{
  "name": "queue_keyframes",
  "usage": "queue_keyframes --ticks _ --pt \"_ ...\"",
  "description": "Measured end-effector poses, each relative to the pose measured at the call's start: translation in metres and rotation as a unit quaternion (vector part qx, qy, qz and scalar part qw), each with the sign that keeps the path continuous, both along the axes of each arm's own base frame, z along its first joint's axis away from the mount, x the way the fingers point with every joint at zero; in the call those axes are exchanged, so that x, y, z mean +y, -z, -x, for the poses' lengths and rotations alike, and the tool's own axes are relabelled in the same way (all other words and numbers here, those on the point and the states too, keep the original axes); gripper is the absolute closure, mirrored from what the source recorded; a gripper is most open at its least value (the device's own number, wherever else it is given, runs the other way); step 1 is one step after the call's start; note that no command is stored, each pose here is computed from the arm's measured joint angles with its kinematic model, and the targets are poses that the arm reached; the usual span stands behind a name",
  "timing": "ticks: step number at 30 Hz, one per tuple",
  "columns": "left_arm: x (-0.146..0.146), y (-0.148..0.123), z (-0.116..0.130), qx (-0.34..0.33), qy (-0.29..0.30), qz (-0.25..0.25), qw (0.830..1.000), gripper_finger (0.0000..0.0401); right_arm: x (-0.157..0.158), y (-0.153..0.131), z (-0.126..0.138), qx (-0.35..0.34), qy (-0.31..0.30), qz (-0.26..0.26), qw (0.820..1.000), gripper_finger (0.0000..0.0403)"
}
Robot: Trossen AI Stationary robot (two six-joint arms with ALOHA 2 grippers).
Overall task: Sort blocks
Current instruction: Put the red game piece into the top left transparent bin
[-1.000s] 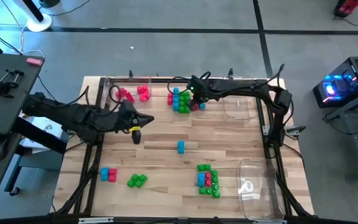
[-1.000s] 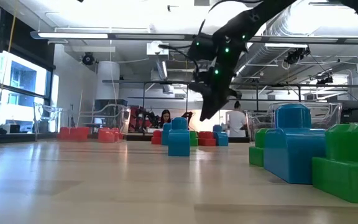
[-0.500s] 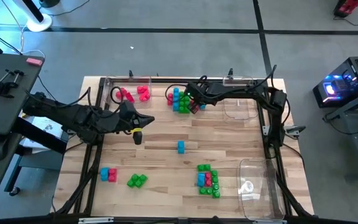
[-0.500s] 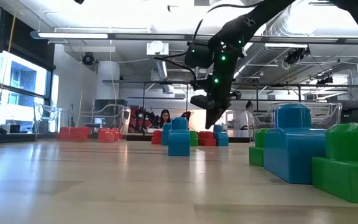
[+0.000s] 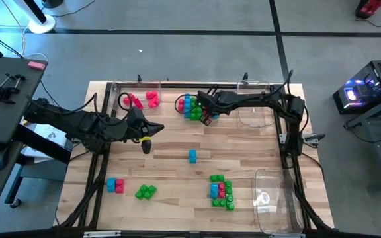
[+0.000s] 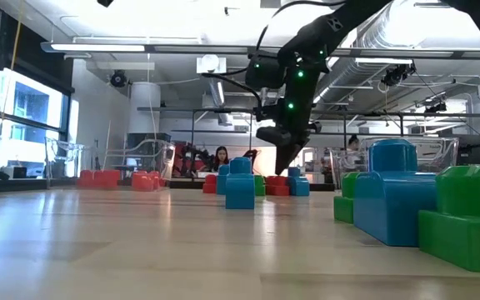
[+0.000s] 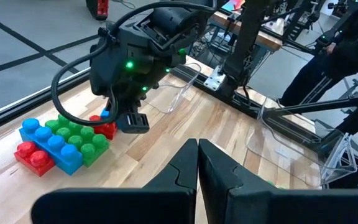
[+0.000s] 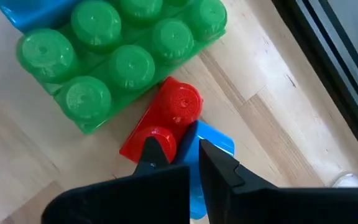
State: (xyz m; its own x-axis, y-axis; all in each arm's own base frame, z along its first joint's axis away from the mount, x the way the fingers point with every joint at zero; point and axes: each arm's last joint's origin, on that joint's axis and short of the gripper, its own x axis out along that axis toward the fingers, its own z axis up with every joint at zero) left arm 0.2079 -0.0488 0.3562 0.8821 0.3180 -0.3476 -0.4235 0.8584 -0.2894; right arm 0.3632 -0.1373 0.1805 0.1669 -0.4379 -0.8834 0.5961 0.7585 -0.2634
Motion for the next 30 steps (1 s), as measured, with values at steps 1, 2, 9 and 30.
queue_keyframes --ticks 1,2,9,30 --pt "0.0 0.0 0.0 0.0 0.0 0.0 1.0 0.0401 0.001 0.0 0.0 0.003 -0.004 0.003 1.0 0.0403" --pt "0.0 0.0 0.0 0.0 0.0 0.0 1.0 0.0401 0.001 0.0 0.0 0.007 -0.006 0.011 1.0 0.0403" --pt "0.0 0.0 0.0 0.0 0.001 0.0 1.0 0.0401 -0.013 -0.001 0.005 0.025 -0.007 0.034 0.999 0.0403" --pt "-0.001 0.0 0.0 0.008 0.015 -0.009 1.0 0.0401 -0.013 0.003 0.0 0.082 -0.174 0.044 0.98 0.0403"
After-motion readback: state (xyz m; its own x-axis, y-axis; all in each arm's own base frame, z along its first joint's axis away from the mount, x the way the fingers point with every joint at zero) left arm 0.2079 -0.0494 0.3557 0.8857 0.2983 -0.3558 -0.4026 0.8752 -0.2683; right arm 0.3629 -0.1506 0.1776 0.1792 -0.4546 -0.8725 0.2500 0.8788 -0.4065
